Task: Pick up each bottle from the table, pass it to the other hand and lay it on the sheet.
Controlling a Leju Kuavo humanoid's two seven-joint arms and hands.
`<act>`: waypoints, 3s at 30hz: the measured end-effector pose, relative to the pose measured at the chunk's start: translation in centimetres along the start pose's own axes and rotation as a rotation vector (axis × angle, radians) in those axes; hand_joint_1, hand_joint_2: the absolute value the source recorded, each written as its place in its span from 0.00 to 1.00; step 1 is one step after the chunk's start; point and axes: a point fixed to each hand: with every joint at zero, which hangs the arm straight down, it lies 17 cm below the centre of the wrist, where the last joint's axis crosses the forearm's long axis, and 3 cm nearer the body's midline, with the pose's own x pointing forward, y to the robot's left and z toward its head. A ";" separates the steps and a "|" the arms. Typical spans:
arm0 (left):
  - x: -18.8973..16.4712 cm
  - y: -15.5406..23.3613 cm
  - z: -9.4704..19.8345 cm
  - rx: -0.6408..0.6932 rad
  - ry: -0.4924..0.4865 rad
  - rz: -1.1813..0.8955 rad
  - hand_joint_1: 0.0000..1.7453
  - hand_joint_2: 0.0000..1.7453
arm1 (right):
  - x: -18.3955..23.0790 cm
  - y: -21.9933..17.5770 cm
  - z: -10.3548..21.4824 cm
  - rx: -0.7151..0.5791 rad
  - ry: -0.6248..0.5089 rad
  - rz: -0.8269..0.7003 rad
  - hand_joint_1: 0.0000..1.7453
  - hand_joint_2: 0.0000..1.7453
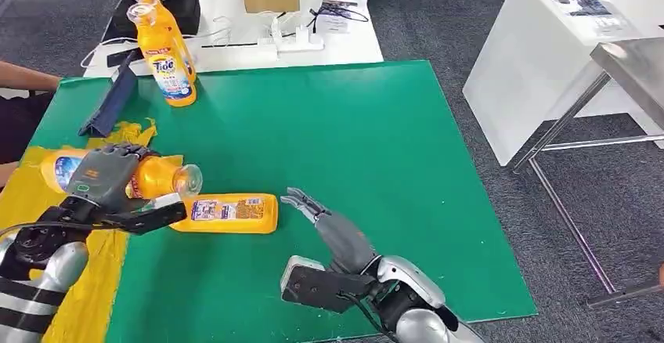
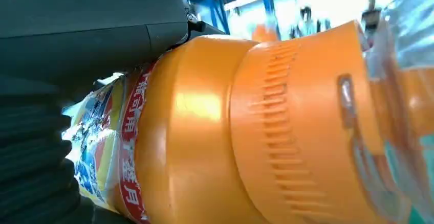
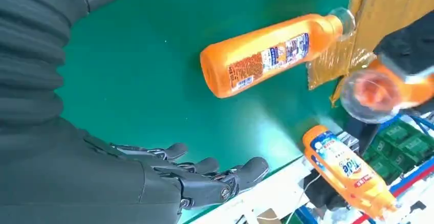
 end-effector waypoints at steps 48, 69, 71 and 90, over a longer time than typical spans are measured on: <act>-2.5 -9.6 1.2 -0.320 -0.004 0.408 0.00 0.00 | -1.2 2.5 -0.6 0.097 0.013 0.031 0.00 1.00; 1.0 0.4 1.6 0.133 -0.054 1.107 0.00 0.00 | -2.5 2.0 -0.1 0.076 0.033 0.102 0.00 1.00; 1.3 1.7 1.9 0.169 -0.076 1.184 0.00 0.00 | -2.7 1.6 -0.2 0.062 0.037 0.113 0.00 1.00; 1.5 3.7 2.4 0.244 -0.090 1.238 0.00 0.00 | -2.9 1.5 -0.2 0.059 0.041 0.118 0.00 1.00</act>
